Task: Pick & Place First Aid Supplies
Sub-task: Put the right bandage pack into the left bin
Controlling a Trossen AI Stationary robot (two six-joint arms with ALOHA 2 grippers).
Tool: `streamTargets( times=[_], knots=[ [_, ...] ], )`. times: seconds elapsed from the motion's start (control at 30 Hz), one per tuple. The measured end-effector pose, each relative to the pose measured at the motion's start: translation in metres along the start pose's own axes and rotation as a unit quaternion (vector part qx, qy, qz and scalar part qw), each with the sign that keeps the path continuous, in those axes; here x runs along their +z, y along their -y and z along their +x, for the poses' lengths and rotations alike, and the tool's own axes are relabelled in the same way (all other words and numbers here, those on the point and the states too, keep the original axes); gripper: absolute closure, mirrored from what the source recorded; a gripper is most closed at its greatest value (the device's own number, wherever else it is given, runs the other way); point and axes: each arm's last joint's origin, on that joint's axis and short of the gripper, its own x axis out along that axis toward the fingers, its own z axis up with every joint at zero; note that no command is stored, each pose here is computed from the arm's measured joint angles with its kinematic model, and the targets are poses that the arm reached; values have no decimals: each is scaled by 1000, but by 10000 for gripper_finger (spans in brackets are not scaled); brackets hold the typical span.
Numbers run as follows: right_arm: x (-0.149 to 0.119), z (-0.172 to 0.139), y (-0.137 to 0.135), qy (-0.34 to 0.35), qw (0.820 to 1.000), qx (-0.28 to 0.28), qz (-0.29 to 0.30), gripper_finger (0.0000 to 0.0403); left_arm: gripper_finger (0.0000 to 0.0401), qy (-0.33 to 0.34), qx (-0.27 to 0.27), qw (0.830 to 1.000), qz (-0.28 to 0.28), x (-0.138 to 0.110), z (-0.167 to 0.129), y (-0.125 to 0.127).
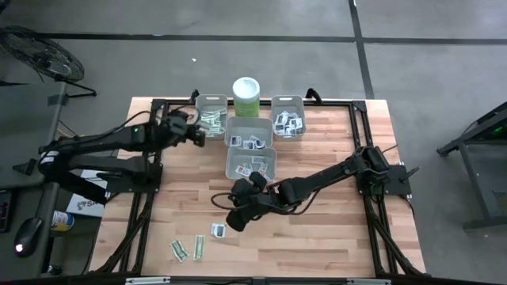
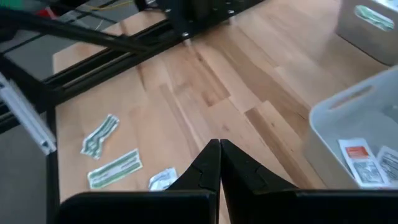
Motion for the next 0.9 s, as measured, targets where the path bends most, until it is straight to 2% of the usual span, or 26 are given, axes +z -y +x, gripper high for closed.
streamTargets(
  times=[0.27, 0.53, 0.7, 0.9],
  knots=[
    [-3, 2, 11, -19, 998, -44, 33, 403, 401, -46, 30, 998, -21, 19, 56, -18],
    [-7, 1, 15, -34, 996, -66, 44, 403, 401, -94, 14, 994, -48, 28, 108, -43],
    [-7, 1, 15, -39, 996, -66, 44, 403, 401, -128, -7, 989, -76, 28, 127, -59],
    [-8, 1, 15, -46, 996, -67, 41, 403, 391, -145, -19, 984, -100, 28, 134, -68]
  ],
)
